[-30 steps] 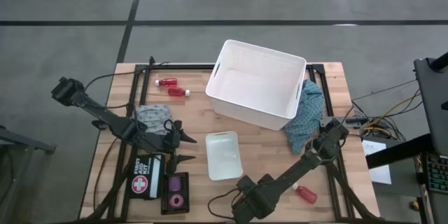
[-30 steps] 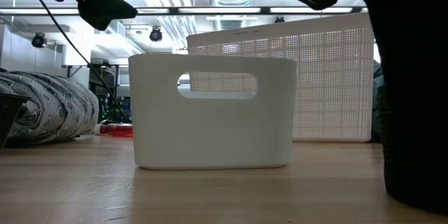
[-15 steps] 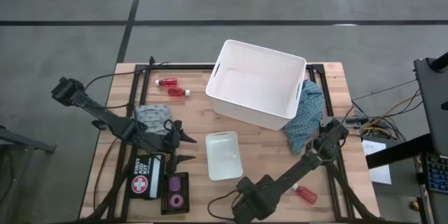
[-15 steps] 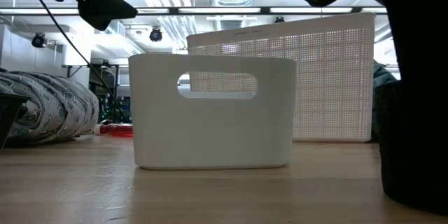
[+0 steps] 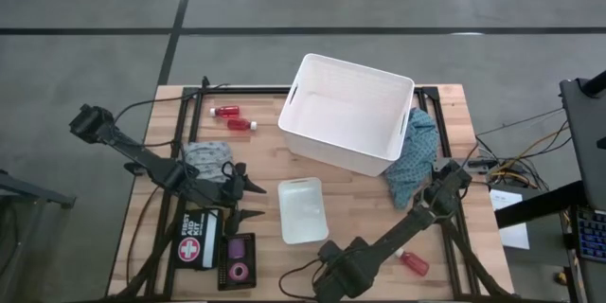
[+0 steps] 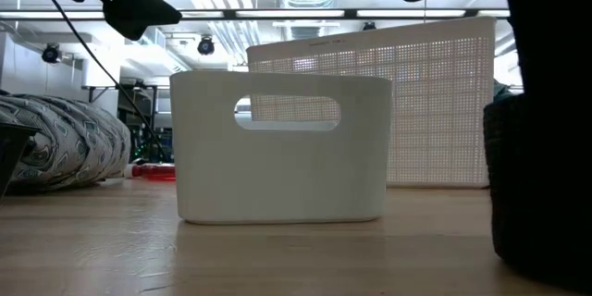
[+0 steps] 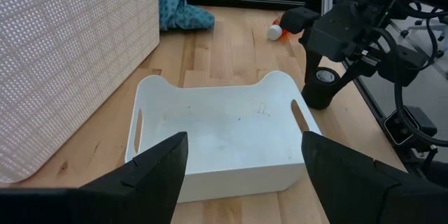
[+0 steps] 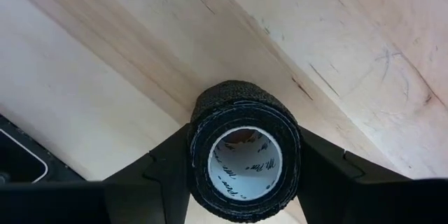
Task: Pick & Place Medicine items
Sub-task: Put the black bandage into the black bin
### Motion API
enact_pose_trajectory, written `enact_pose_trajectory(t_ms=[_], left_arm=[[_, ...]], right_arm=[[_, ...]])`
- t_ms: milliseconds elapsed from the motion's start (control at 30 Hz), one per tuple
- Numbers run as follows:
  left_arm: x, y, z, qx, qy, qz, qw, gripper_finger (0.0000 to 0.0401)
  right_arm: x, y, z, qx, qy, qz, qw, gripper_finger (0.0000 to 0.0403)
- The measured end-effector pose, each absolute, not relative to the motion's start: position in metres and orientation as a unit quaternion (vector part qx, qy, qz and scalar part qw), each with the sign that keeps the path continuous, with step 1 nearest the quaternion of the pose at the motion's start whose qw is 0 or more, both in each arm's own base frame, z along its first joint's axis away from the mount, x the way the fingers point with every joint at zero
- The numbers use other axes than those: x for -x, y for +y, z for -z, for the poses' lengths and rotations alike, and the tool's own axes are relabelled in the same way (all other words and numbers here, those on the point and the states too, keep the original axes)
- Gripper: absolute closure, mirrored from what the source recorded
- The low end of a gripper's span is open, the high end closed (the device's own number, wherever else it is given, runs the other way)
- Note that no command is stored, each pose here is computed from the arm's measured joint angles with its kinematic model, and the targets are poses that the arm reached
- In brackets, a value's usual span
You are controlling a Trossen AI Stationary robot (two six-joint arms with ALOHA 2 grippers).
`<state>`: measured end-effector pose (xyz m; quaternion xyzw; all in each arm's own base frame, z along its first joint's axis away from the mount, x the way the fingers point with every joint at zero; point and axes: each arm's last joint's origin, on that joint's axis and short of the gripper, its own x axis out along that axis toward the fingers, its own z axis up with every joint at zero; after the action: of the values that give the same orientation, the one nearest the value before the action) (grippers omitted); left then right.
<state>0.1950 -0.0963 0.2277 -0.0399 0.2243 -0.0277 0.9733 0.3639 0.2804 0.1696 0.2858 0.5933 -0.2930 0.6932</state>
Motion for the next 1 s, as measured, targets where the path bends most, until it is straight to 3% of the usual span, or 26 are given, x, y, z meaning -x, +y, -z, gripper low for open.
enact_pose_trajectory(t_ms=[367,767,1000], left_arm=[[-0.195,-0.096,-0.228,0.040,0.224,0.028,0.973,0.0114],[-0.195,-0.096,-0.228,0.040,0.224,0.028,0.973,0.0114],[-0.195,-0.096,-0.228,0.040,0.225,0.028,0.973,0.0114]], right_arm=[[-0.365,0.281,-0.182,-0.278,0.593,0.273,0.705,0.0202],[-0.374,0.283,-0.242,-0.205,0.494,0.200,0.821,0.0201],[-0.386,0.285,-0.258,-0.134,0.427,0.155,0.881,0.0207]])
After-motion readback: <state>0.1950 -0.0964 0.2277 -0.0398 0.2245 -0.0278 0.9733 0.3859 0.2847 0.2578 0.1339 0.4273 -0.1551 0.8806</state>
